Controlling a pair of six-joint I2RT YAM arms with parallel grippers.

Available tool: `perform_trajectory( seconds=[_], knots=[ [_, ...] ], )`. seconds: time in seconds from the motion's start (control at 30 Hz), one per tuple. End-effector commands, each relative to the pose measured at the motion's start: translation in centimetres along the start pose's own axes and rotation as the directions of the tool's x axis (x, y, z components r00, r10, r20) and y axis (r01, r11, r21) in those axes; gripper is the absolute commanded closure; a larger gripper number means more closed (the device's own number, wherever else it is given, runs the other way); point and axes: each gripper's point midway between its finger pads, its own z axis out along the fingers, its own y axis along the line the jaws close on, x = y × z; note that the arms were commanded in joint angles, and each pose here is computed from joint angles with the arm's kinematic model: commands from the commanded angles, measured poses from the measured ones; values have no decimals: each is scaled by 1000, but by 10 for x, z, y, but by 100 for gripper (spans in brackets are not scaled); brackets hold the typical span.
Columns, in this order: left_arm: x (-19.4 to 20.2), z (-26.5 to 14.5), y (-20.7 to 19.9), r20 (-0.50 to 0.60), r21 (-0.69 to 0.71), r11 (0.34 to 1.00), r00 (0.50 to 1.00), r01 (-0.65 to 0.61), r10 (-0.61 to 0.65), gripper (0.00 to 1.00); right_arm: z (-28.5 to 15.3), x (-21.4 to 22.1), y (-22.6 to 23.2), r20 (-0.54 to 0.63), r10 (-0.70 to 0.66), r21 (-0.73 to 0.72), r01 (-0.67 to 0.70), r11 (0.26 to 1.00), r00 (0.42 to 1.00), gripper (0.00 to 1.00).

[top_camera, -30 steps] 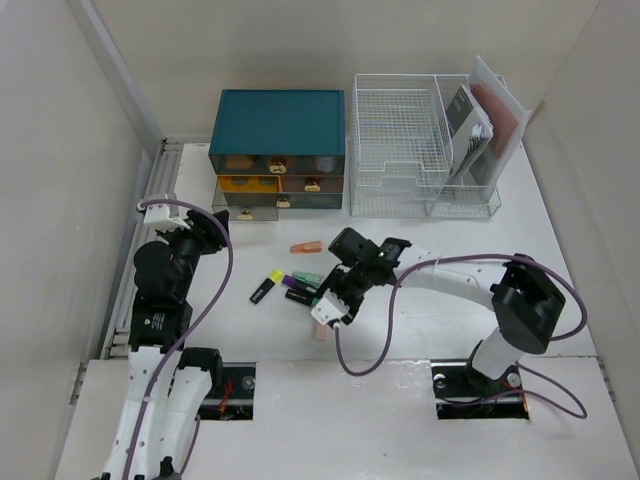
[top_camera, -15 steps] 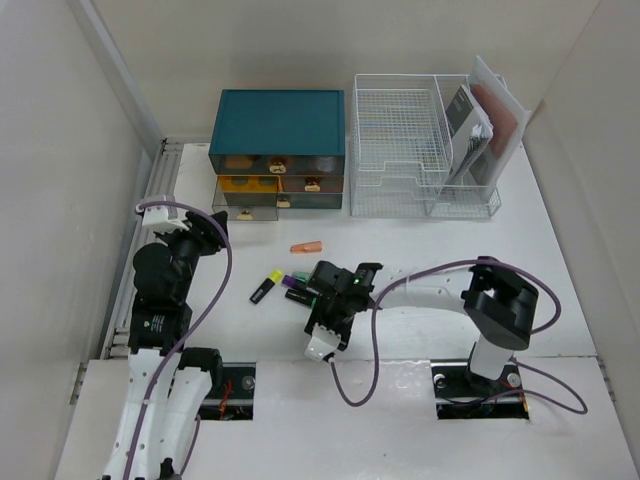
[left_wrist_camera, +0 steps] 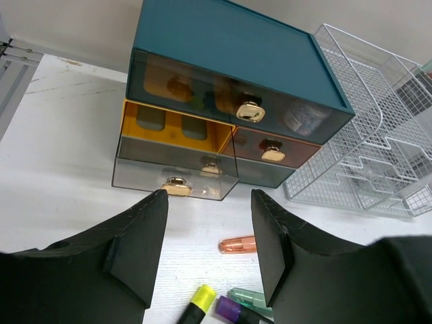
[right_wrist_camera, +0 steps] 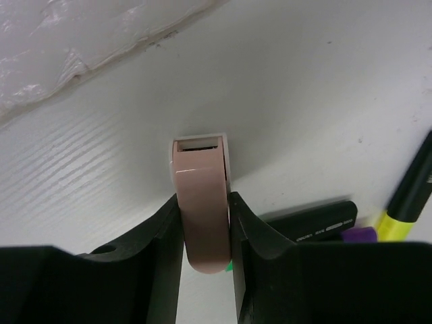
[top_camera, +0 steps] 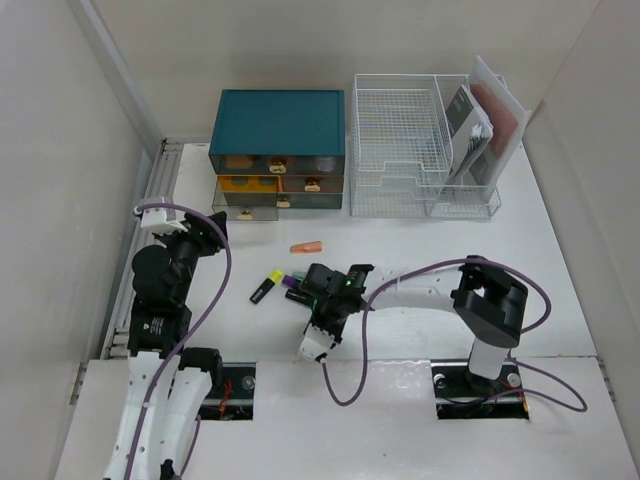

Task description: Organize the desk

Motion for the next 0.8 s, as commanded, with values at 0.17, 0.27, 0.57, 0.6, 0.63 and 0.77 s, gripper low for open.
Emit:
perform_trajectory(
  seconds=[0.17,0.27,0.57,0.6,0.63,0.77],
  knots=[
    [-11,-2,-2,48,7,1000,999,-8,7,51,-57,-28,-87,33,96,265,-101,959,995,97],
    [-11,-2,-1,52,-1,1000,999,-7,7,51,-76,-23,-112,11,169,366,-161,916,986,98],
    [-14,-4,0,64,-6,1000,998,-7,8,51,-156,33,-214,41,479,806,-312,503,877,100],
    [-14,-4,0,64,-6,1000,998,-7,8,51,-166,43,-219,55,511,830,-323,454,858,100],
    [-16,-6,-1,72,-3,1000,997,-7,8,51,-182,46,-231,89,514,862,-325,389,853,100],
    [-17,-6,0,76,-11,1000,997,-7,8,51,-205,68,-251,158,572,912,-341,228,805,100]
  ],
)
